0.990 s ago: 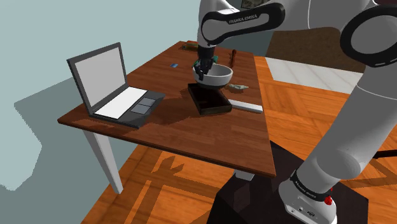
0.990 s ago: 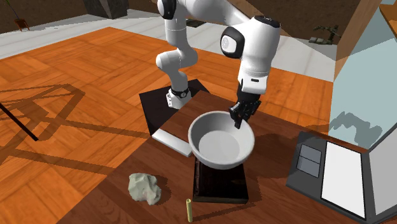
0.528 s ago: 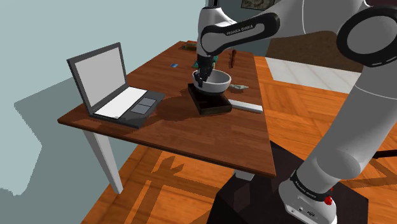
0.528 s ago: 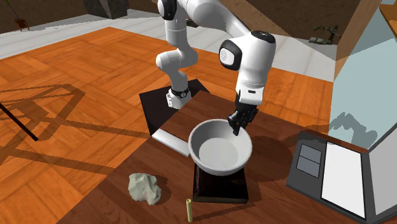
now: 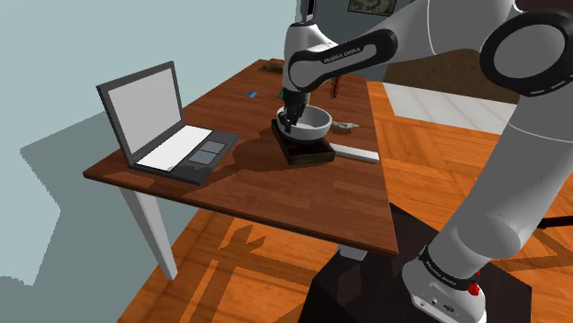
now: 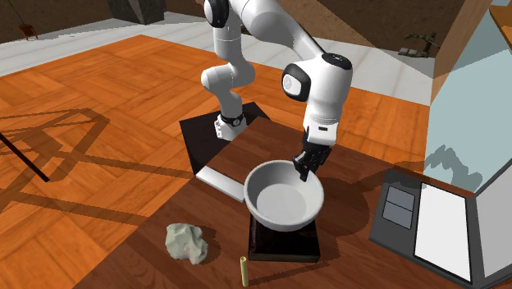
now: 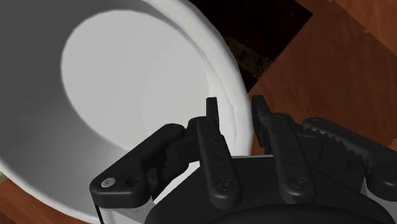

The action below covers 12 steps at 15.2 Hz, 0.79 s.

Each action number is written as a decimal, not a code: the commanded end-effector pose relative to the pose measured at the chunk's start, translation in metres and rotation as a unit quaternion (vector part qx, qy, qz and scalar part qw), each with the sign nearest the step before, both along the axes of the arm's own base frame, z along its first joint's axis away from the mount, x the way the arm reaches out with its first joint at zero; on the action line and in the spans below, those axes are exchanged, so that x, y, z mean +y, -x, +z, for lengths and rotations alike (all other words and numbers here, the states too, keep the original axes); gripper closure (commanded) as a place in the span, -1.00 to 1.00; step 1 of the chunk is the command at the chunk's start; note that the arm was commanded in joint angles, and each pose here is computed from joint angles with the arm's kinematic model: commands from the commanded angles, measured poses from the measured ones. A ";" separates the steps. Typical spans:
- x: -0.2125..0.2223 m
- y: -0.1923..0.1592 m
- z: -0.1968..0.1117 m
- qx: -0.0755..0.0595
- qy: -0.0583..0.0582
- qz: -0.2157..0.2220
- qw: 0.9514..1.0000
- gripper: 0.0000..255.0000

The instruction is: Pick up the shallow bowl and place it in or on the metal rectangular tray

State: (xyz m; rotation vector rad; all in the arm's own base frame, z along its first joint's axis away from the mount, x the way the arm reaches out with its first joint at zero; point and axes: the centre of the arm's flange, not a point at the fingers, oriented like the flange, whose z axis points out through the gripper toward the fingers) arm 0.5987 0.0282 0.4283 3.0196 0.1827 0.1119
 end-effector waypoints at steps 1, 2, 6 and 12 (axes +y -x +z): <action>0.000 0.000 -0.001 0.000 0.000 0.000 1.000 1.00; 0.000 0.000 -0.001 0.000 0.000 0.000 1.000 1.00; 0.000 0.000 -0.001 0.000 0.000 0.000 1.000 -1.00; 0.003 0.003 0.025 0.000 0.000 0.000 1.000 -1.00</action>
